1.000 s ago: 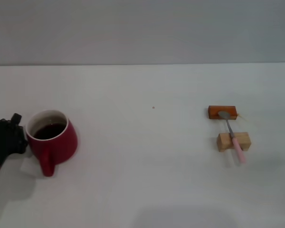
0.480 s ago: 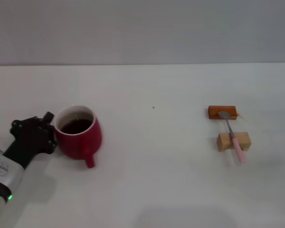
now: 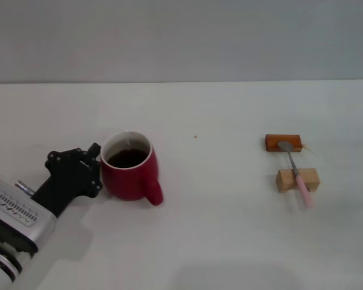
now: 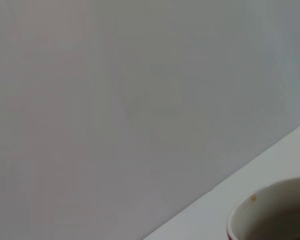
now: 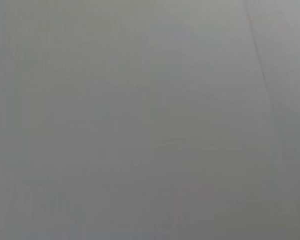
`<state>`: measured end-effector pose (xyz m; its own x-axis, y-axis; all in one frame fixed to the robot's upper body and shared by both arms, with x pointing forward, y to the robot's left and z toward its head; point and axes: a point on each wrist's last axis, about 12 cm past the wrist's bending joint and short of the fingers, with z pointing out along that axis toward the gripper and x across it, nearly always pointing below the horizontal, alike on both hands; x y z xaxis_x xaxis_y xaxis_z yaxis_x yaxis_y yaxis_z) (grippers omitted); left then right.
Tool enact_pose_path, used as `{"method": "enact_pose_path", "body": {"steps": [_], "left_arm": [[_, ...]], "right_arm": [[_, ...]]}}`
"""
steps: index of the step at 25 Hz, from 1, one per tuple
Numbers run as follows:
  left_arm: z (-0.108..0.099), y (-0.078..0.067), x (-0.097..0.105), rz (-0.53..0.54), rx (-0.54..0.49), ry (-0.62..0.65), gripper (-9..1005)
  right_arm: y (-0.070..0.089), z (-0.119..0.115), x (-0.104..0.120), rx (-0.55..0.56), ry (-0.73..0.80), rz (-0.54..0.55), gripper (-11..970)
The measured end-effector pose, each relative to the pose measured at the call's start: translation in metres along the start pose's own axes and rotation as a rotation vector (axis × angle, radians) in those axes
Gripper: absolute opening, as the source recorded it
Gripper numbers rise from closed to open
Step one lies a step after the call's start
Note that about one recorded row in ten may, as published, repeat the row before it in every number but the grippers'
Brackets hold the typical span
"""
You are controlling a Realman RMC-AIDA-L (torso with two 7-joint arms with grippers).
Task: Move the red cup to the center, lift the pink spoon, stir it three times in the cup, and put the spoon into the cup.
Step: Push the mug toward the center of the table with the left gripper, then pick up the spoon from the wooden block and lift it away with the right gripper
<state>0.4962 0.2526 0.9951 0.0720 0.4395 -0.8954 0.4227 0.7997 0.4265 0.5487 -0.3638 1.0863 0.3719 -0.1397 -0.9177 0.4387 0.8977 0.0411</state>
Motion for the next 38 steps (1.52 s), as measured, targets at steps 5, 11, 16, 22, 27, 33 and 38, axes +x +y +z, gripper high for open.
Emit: {"method": "enact_pose_path", "body": {"steps": [5, 11, 16, 22, 27, 33, 38], "left_arm": [[0.003, -0.007, -0.004, -0.022, 0.038, -0.011, 83], [0.007, -0.014, -0.008, -0.049, 0.074, -0.024, 91], [0.009, -0.022, -0.014, -0.056, 0.109, -0.040, 98], [0.008, -0.034, -0.017, -0.085, 0.155, -0.053, 106], [0.007, -0.037, -0.018, -0.103, 0.171, -0.052, 113], [0.009, 0.001, -0.011, -0.246, -0.100, -0.022, 121], [0.008, 0.046, -0.004, -0.366, -0.373, -0.013, 127]], "right_arm": [[0.000, 0.000, 0.000, 0.000, 0.000, 0.000, 736], [0.000, -0.001, 0.000, 0.000, 0.001, 0.001, 736], [0.000, -0.002, 0.000, 0.001, 0.002, 0.004, 736], [0.001, -0.003, 0.001, 0.003, 0.005, 0.006, 736], [0.001, -0.004, 0.001, 0.004, 0.007, 0.017, 735], [0.003, -0.013, 0.004, -0.010, 0.026, 0.016, 735], [0.001, -0.022, 0.006, -0.021, 0.038, 0.011, 735]]}}
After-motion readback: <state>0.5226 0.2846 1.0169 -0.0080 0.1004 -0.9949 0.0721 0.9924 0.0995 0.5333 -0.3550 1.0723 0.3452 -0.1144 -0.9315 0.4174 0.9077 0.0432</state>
